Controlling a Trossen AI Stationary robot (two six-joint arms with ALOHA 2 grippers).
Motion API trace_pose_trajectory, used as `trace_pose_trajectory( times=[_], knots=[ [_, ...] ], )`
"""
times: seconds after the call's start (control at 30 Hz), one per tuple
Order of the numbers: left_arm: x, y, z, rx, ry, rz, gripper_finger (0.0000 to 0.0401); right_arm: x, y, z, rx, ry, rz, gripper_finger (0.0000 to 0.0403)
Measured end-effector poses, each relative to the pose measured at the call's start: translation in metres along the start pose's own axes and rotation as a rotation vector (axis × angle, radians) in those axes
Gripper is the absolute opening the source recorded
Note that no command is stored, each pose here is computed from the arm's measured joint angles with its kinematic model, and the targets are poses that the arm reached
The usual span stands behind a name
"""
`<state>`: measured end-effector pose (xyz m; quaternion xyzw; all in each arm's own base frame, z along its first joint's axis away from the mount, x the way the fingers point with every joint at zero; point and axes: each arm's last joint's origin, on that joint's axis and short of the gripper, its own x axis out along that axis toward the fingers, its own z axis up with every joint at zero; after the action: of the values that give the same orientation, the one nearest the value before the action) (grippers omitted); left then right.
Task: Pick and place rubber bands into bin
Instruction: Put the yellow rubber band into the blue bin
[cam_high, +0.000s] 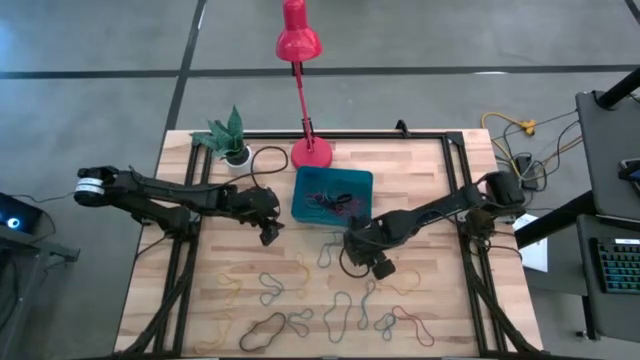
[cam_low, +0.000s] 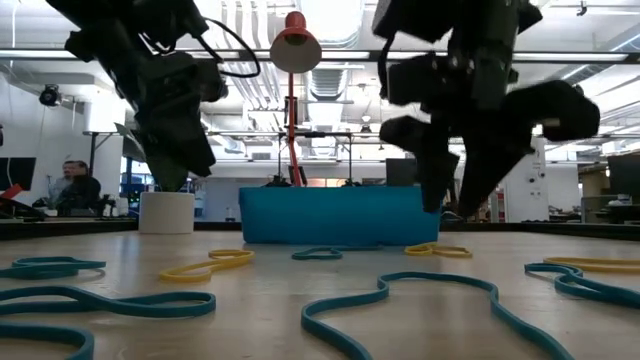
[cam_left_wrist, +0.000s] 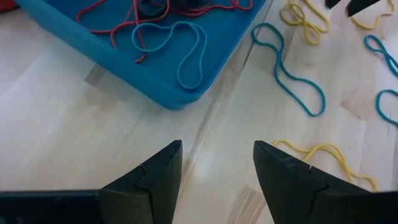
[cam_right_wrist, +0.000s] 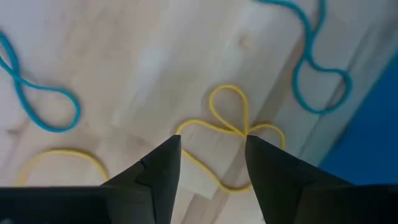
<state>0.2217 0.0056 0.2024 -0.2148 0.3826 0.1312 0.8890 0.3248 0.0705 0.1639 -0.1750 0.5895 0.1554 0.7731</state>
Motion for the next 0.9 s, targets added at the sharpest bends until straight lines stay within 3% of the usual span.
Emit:
trace_pose_trajectory(
  times=[0.23,0.47,0.9],
  knots=[
    [0.0,0.0,0.001,-0.002,-0.006,-0.004,0.0183,0.019,-0.001,-0.002,-0.039,0.068,-0.047,0.015],
    [0.0,0.0,0.001,-0.004,-0.006,-0.004,0.0183,0.02,-0.005,0.0,-0.078,0.046,-0.05,0.0139],
    [0.0,0.0,0.001,-0.006,-0.005,-0.003,0.0183,0.036,-0.022,-0.005,-0.065,0.071,-0.031,0.0127]
  ],
)
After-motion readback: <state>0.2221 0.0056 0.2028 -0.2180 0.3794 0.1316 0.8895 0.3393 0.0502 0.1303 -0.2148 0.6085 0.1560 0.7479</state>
